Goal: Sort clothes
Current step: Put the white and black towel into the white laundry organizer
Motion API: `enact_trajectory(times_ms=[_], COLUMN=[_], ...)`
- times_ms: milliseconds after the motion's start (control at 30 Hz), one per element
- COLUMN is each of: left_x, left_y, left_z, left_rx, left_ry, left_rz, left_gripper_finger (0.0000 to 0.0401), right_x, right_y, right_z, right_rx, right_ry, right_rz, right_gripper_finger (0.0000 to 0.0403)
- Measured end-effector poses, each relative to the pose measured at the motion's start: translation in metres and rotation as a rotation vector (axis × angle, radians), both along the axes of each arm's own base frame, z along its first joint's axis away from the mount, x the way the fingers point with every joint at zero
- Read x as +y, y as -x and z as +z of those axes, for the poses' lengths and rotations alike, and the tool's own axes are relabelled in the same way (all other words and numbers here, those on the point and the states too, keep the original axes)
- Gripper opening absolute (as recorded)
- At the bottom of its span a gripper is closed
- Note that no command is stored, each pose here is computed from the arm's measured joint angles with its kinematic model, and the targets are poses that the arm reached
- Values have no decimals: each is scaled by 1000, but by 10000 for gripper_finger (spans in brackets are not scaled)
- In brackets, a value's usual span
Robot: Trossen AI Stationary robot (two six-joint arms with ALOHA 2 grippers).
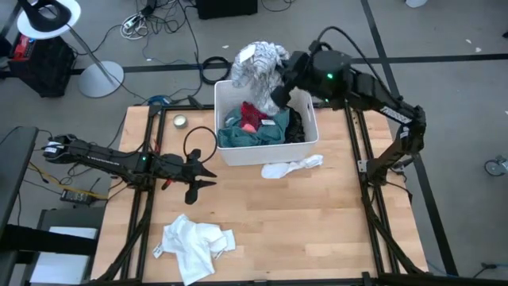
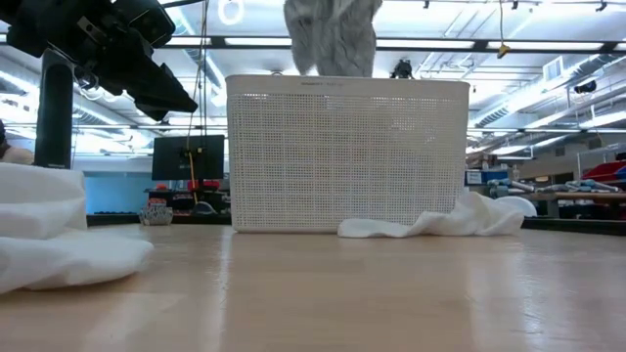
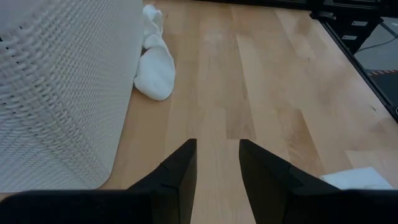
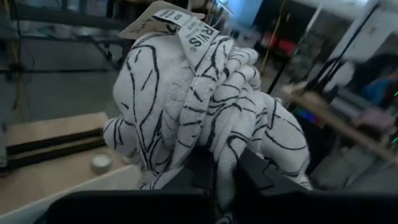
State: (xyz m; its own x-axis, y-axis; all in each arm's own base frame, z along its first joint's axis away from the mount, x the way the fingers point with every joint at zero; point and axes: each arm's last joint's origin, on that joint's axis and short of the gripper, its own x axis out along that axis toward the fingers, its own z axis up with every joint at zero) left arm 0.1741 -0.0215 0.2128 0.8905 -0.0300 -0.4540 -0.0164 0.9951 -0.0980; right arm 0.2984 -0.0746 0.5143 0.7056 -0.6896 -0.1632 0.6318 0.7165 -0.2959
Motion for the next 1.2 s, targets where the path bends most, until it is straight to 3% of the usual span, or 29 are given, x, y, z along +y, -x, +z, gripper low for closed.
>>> enact_trajectory(times_ms=[233,633,833,1033,1200], left_x=[0,0,0,0,0], left_y=[0,0,0,0,0], left_z=[0,0,0,0,-1], left_rx=[0,-1,0,1,7], left_ry=[-25,-24,-24,-24,-25], left_rz=[-12,-12,-12,-12,-12], left_gripper_finger=[126,126,126,126,126], right_x=[-26,-64,-81,-84,-79], right_y=[-16,-75,-96,-101,-88], right_z=[-40,-136,-185,-195,-176], right_rx=[161,387,497,503,458], right_ry=[-203,-410,-534,-571,-583], right_rz=[27,65,81,64,55], right_gripper_finger=[21,22,41,67,111])
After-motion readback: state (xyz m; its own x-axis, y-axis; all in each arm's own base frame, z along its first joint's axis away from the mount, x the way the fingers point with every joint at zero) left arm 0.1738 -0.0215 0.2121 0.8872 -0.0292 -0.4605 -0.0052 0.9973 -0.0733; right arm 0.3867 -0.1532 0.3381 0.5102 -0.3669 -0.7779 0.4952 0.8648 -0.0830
